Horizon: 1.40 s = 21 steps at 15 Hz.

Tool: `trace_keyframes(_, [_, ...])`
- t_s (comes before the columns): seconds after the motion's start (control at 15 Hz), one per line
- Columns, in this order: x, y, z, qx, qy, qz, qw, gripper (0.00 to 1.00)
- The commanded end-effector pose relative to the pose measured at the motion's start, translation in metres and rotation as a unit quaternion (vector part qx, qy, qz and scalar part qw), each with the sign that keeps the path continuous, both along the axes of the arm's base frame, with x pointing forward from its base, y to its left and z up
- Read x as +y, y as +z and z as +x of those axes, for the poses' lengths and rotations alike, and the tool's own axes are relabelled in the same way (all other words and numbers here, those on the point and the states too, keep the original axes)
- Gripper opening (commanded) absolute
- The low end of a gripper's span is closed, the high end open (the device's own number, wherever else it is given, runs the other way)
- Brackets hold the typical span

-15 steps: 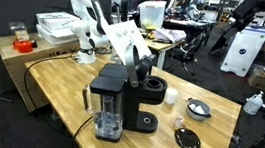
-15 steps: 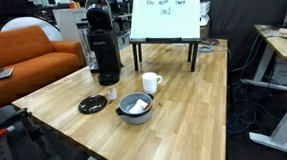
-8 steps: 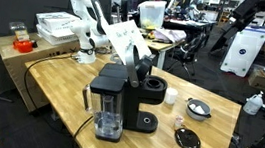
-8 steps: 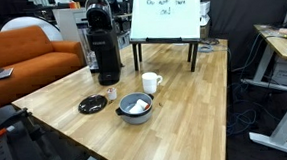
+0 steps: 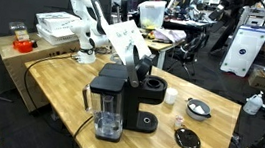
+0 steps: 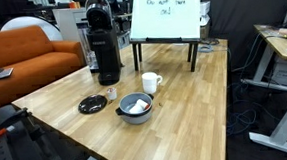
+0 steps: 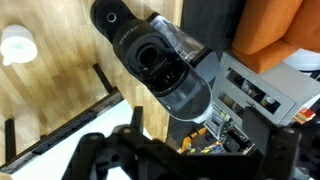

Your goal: Close the top of the coffee machine.

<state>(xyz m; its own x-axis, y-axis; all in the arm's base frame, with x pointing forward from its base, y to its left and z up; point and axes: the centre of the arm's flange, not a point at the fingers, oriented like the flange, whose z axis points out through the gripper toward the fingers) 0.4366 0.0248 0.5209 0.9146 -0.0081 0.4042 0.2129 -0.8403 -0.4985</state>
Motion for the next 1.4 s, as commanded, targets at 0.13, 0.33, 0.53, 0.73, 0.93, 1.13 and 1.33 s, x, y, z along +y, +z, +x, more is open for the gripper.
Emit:
trace_keyframes(0.13, [0.057,-0.019,0.056,0.001,0.036,0.064,0.9973,1.0])
trace_keyframes(0.33, [0.073,-0.025,0.049,0.011,0.045,0.064,0.9969,1.0])
trace_keyframes(0.53, [0.083,-0.027,0.06,0.009,0.053,0.067,0.9964,1.0])
trace_keyframes(0.73, [0.079,-0.024,0.06,0.006,0.05,0.067,0.9964,1.0])
trace_keyframes(0.93, [0.08,-0.025,0.06,0.006,0.051,0.067,0.9964,1.0])
trace_keyframes(1.13, [0.083,-0.025,0.062,0.002,0.046,0.073,0.9962,1.0])
trace_keyframes(1.33, [0.091,-0.024,0.067,-0.004,0.045,0.088,0.9951,1.0])
